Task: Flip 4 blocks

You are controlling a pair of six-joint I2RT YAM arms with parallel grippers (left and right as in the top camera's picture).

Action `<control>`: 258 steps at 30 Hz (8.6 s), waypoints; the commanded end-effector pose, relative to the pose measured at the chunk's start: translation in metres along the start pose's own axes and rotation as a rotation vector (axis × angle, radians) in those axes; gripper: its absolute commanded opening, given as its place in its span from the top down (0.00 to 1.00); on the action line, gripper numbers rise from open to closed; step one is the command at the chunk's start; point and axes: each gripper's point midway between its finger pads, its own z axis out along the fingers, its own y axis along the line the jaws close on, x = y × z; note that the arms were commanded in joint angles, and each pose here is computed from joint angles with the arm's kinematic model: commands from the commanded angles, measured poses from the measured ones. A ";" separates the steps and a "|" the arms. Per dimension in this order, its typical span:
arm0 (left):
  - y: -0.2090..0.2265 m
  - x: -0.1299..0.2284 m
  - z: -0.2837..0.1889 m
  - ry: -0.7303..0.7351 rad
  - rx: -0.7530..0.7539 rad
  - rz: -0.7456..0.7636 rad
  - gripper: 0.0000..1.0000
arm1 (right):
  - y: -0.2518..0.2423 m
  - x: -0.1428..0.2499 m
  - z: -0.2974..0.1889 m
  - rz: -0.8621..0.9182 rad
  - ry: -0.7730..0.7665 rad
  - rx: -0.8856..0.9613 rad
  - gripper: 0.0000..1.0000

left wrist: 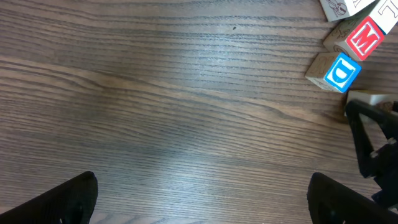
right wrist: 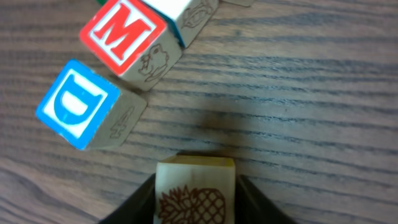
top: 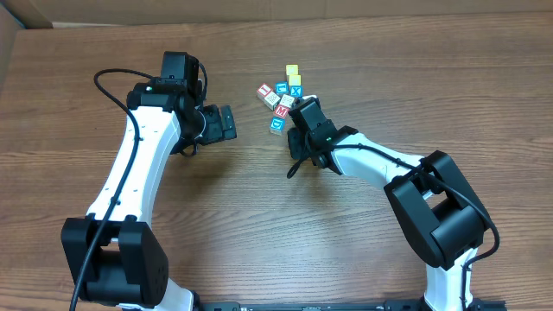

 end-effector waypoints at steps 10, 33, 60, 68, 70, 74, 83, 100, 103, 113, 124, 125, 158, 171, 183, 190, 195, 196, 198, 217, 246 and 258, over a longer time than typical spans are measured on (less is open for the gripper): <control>0.002 -0.007 -0.001 -0.015 -0.011 -0.022 0.00 | 0.021 -0.049 -0.145 0.044 -0.105 -0.052 0.76; 0.002 -0.007 -0.001 -0.015 -0.011 -0.022 0.00 | -0.015 0.098 -0.118 0.251 0.200 0.008 0.70; 0.002 -0.007 -0.001 -0.015 -0.011 -0.020 0.00 | -0.002 0.102 -0.089 0.254 0.205 -0.008 0.48; 0.002 -0.007 -0.001 -0.015 -0.011 -0.020 0.00 | 0.001 0.100 -0.089 0.236 0.203 -0.024 0.21; 0.002 -0.007 -0.001 -0.015 -0.011 -0.020 0.00 | 0.002 0.098 -0.089 0.237 0.196 -0.028 0.23; 0.002 -0.008 -0.001 -0.019 -0.011 -0.020 0.00 | 0.006 0.075 -0.090 0.204 0.120 -0.041 0.33; 0.002 -0.008 -0.001 -0.019 -0.012 -0.020 0.00 | 0.045 -0.031 -0.129 0.142 -0.016 -0.089 0.31; 0.002 -0.008 -0.001 -0.020 -0.013 -0.020 0.00 | 0.057 -0.042 -0.057 0.233 -0.019 -0.066 0.28; 0.002 -0.008 -0.001 -0.020 -0.013 -0.020 0.00 | 0.058 -0.036 -0.032 0.231 -0.018 -0.061 0.28; 0.002 -0.008 -0.001 -0.020 -0.013 -0.020 0.00 | 0.053 -0.035 0.024 0.240 -0.093 -0.024 0.26; 0.002 -0.008 -0.001 -0.020 -0.013 -0.020 0.00 | 0.045 -0.054 -0.008 0.246 -0.141 0.020 0.63; 0.002 -0.008 -0.001 -0.019 -0.012 -0.020 0.00 | 0.045 -0.059 -0.020 0.247 -0.149 0.016 0.63; 0.002 -0.008 -0.001 -0.020 -0.013 -0.020 0.00 | 0.064 0.089 -0.096 0.212 0.159 0.058 0.48; 0.002 -0.008 -0.001 -0.020 -0.013 -0.020 0.00 | 0.098 0.024 -0.118 0.075 0.019 -0.062 0.32; 0.002 -0.008 -0.001 -0.020 -0.013 -0.020 0.00 | 0.117 0.062 -0.085 0.091 0.114 -0.146 0.96; 0.002 -0.008 -0.001 -0.020 -0.013 -0.020 0.00 | 0.112 0.084 -0.050 0.115 0.162 -0.105 0.96; 0.002 -0.008 -0.001 -0.020 -0.013 -0.020 0.00 | 0.103 0.089 -0.049 0.109 0.182 -0.062 0.96; 0.002 -0.008 -0.001 -0.020 -0.013 -0.020 0.00 | 0.100 0.088 -0.051 0.114 0.180 -0.043 0.96; 0.002 -0.008 -0.001 -0.020 -0.013 -0.020 0.00 | 0.091 0.085 -0.056 0.122 0.170 0.006 0.96; 0.002 -0.008 -0.001 -0.019 -0.012 -0.020 0.00 | 0.095 0.055 -0.071 0.160 0.062 -0.004 0.96; 0.002 -0.008 -0.001 -0.020 -0.013 -0.020 0.00 | 0.063 0.071 -0.079 0.141 0.128 0.118 0.96; 0.002 -0.008 -0.001 -0.020 -0.013 -0.020 0.00 | 0.065 0.070 -0.077 0.144 0.119 0.110 0.96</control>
